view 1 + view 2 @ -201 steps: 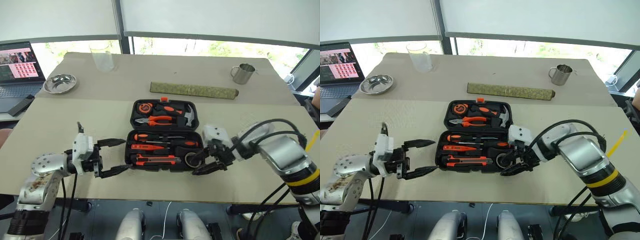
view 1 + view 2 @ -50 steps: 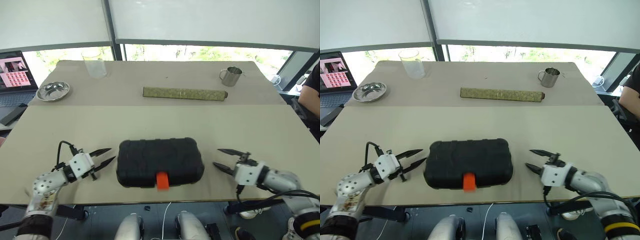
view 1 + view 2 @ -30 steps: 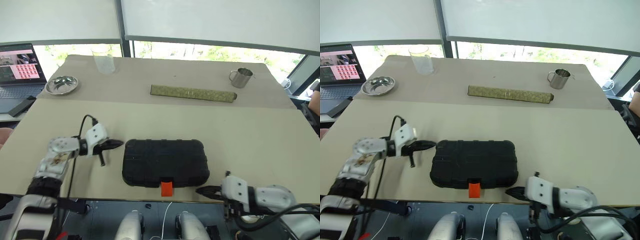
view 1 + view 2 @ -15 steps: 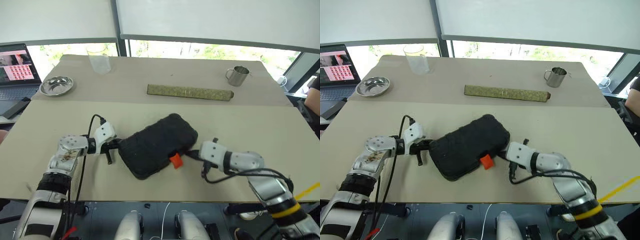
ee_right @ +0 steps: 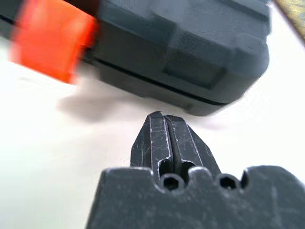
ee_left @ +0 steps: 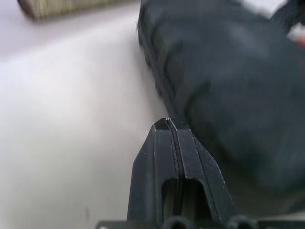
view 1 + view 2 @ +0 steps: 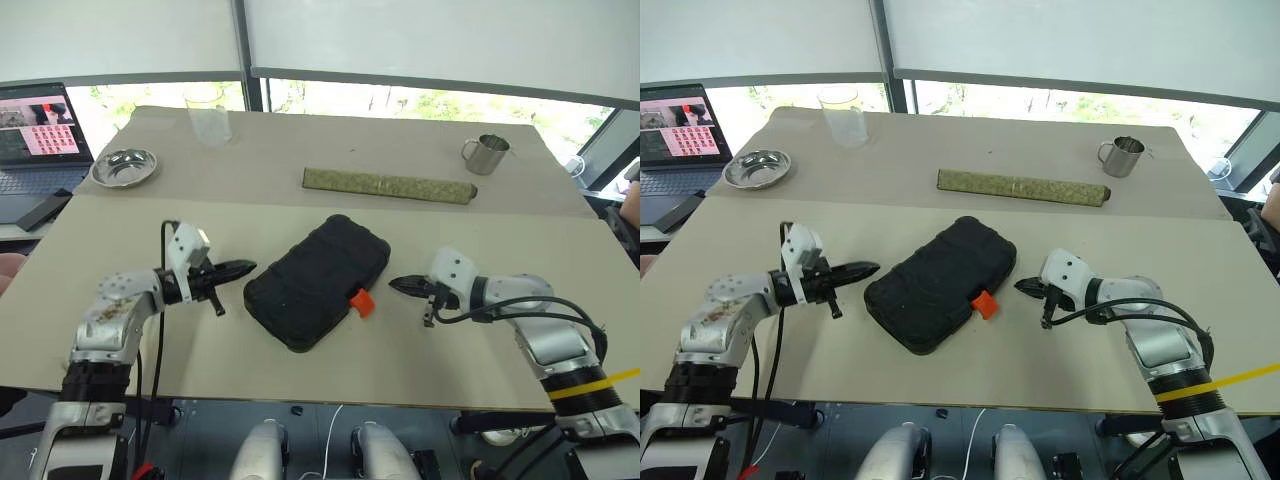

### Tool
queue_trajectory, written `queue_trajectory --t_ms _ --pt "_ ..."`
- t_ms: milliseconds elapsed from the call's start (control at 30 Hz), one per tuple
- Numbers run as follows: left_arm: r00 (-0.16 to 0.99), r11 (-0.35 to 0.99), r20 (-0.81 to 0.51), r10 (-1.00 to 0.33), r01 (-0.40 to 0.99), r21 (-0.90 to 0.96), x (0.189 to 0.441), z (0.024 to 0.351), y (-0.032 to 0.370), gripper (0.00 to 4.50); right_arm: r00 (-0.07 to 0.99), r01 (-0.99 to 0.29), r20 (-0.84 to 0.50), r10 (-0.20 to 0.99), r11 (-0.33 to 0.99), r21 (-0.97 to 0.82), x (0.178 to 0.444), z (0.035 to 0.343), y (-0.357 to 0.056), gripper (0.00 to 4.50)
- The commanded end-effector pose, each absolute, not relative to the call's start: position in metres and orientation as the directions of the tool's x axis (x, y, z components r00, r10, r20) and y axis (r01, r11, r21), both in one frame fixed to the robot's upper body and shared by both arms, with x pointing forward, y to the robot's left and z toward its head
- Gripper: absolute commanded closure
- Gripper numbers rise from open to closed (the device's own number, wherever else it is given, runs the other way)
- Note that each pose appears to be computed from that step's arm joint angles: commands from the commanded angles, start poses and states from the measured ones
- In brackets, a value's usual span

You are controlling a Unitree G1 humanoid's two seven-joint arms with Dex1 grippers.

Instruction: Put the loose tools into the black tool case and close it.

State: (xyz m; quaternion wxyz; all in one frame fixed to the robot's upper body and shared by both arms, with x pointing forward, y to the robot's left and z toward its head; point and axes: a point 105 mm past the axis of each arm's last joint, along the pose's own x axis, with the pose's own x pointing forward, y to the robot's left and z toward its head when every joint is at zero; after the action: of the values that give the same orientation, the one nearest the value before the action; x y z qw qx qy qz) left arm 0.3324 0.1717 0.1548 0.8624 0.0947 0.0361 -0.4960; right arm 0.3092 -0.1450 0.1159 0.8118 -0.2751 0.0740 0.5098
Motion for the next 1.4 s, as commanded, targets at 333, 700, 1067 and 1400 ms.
queue_trajectory --t_ms 333,700,1067,1400 --pt "0.288 0.228 -0.271 -0.919 0.945 0.233 0.335 0.144 0.108 4.48 0.372 -0.909 -0.351 0.859 0.261 -0.324 0.288 0.125 -0.113 4.50" --pt "0.312 0.263 -0.293 -0.904 0.945 0.196 0.339 0.124 0.111 4.48 0.373 -0.897 -0.277 0.885 0.268 -0.352 0.299 0.136 -0.094 4.50" --pt "0.325 0.286 -0.313 -0.893 0.944 0.165 0.337 0.111 0.114 4.48 0.378 -0.900 -0.273 0.884 0.282 -0.333 0.301 0.129 -0.088 4.50" --pt "0.318 0.282 -0.342 -0.884 0.947 0.152 0.336 0.105 0.114 4.48 0.339 -0.923 -0.306 0.890 0.252 -0.291 0.294 0.123 -0.092 4.50"
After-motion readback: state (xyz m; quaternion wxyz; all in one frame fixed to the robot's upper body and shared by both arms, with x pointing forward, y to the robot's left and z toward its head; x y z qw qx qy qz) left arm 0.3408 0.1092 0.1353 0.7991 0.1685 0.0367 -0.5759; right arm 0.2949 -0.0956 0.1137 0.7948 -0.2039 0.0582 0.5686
